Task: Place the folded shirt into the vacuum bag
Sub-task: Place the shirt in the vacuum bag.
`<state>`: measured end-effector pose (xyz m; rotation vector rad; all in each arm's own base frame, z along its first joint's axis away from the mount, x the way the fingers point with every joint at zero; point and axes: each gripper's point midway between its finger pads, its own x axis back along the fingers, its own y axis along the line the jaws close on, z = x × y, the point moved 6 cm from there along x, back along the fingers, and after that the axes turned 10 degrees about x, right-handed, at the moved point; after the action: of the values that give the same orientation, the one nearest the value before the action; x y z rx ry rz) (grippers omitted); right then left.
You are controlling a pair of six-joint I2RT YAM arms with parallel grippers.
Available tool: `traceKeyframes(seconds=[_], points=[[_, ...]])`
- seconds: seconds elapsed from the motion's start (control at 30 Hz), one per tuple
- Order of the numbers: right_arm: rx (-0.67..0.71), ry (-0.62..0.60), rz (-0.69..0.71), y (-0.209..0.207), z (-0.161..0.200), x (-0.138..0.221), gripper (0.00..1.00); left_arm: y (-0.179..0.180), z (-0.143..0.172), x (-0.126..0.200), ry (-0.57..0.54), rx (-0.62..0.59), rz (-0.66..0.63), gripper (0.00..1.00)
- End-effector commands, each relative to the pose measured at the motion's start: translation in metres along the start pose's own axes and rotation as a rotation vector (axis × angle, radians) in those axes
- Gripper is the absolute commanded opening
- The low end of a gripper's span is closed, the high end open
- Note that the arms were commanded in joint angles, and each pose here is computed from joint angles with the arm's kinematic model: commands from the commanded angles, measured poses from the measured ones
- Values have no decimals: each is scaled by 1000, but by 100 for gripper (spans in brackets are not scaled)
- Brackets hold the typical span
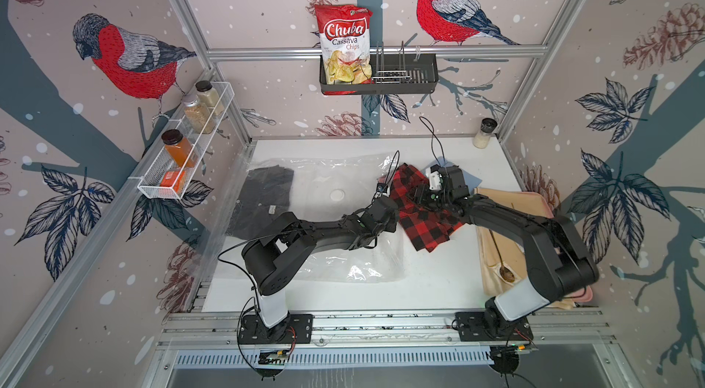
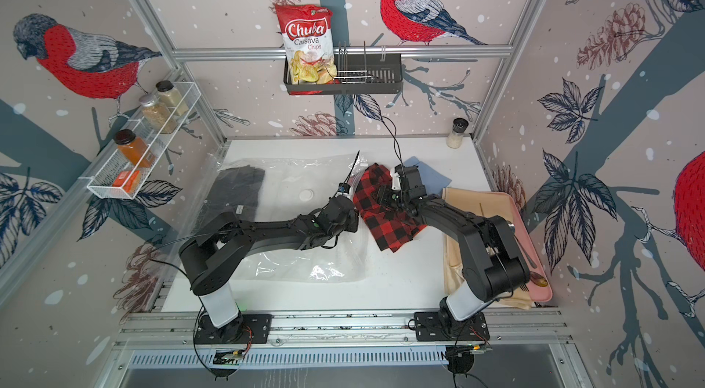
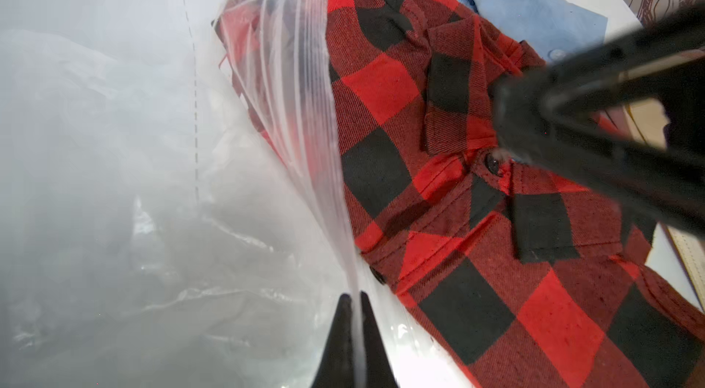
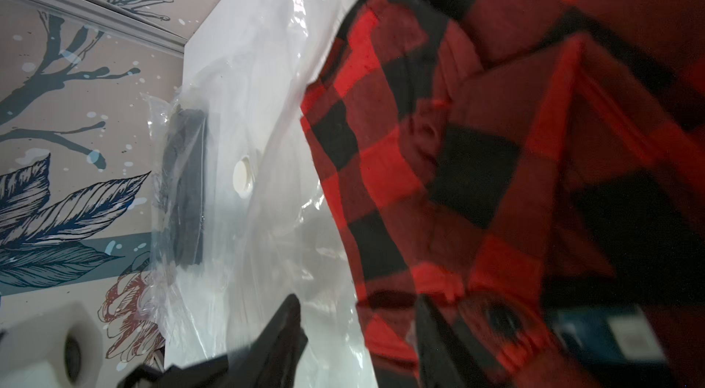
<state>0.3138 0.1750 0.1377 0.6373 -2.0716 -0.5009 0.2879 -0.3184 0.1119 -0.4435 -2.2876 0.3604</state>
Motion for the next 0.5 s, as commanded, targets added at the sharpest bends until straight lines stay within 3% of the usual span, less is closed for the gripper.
traceKeyframes(seconds=[0.0, 0.2, 0.47], points=[[-13, -8, 96, -14, 23, 23, 52, -4, -5, 0, -27, 8, 2, 0], [-67, -26, 137, -24, 56, 60, 62, -9, -5, -4, -25, 1, -15, 0], [-114, 27, 197, -36, 86, 76, 78, -11, -4, -10, -13, -1, -33, 0]])
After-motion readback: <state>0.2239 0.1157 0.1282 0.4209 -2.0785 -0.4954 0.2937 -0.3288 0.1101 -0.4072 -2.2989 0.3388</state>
